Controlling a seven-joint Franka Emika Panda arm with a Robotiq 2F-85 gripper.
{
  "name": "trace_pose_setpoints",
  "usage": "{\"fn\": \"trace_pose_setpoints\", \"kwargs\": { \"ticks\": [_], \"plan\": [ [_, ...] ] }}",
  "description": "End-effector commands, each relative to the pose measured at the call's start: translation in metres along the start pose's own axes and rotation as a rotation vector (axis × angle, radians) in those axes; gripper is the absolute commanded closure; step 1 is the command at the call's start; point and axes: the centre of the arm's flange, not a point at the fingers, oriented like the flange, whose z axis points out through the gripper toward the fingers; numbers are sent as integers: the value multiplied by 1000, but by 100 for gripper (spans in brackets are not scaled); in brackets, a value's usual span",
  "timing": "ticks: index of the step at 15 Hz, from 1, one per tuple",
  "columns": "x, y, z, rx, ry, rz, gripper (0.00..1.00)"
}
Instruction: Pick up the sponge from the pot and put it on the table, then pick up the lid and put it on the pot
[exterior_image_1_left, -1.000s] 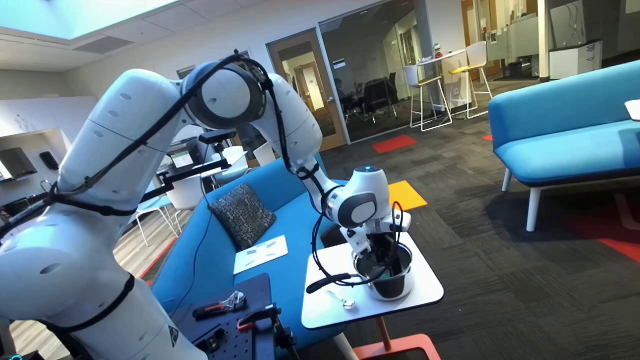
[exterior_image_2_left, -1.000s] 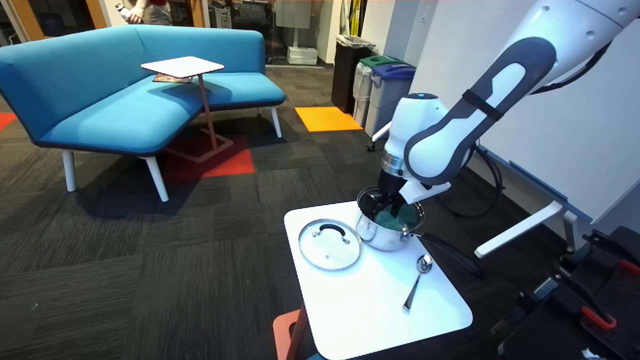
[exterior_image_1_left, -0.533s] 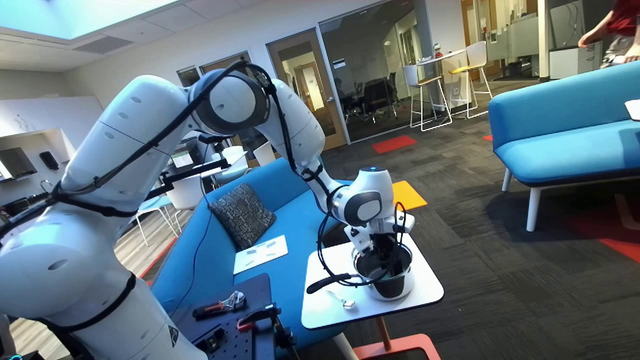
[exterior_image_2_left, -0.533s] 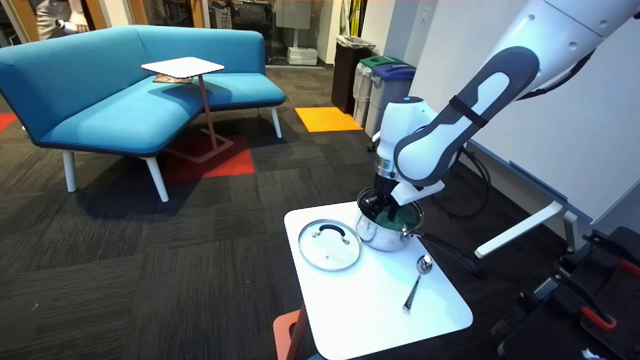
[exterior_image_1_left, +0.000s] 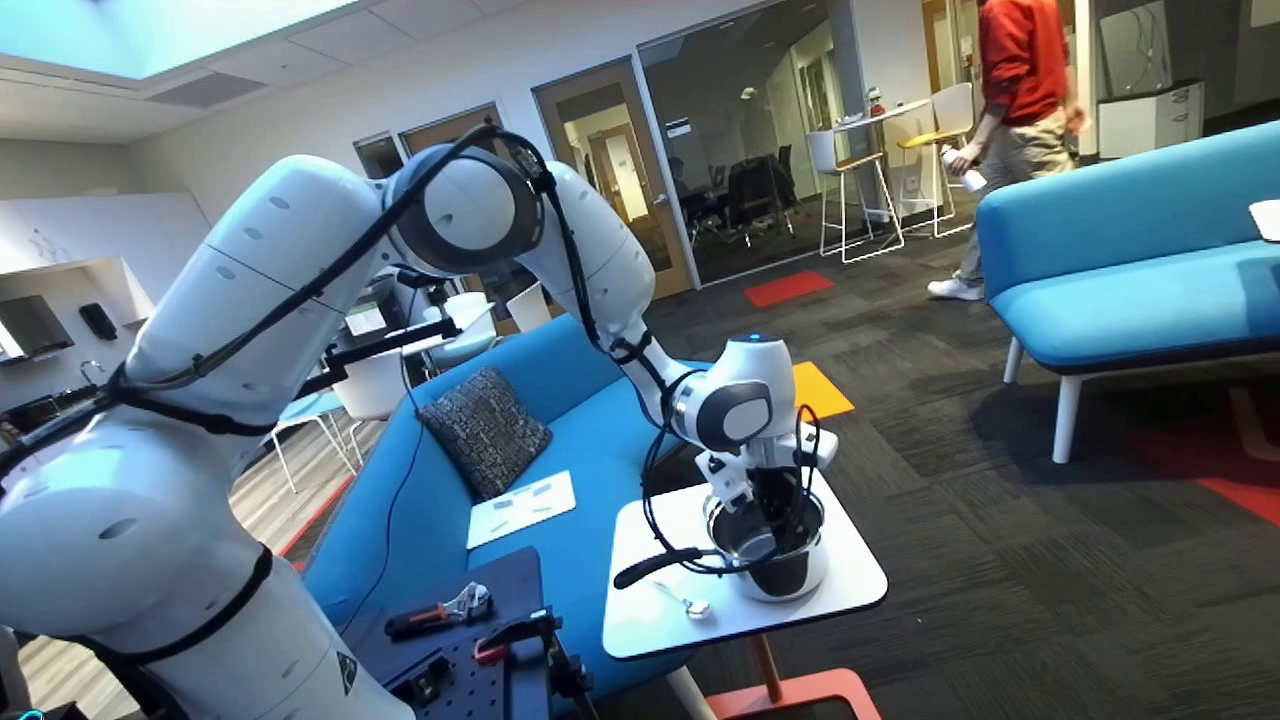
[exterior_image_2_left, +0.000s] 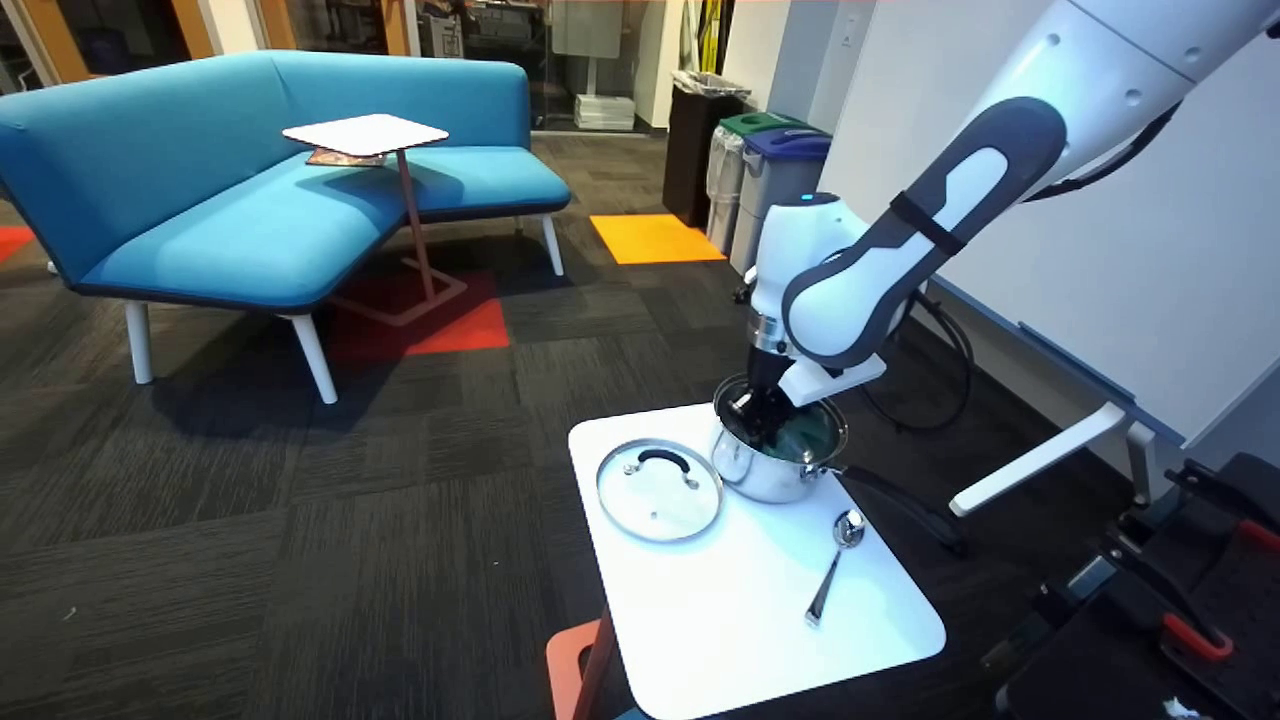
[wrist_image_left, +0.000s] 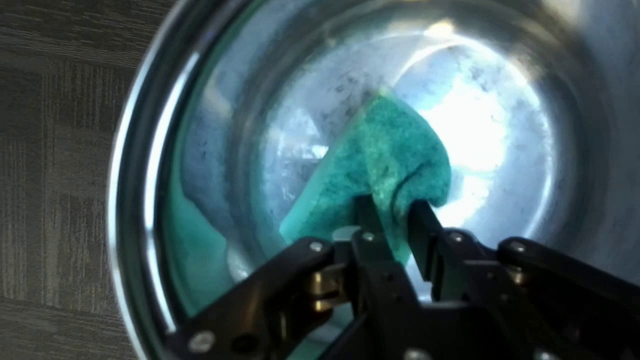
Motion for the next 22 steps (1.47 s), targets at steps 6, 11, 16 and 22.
{"fn": "trace_pose_setpoints", "kwargs": {
  "ticks": [6,11,16,22],
  "plan": [
    [-13,9,-40,-15,-4,4,99],
    [-42,27,-92,10,36,4,99],
    [-80,36,-149,76,141,-96,99],
    [-130,-34,-198,149,208,-430,99]
  ]
}}
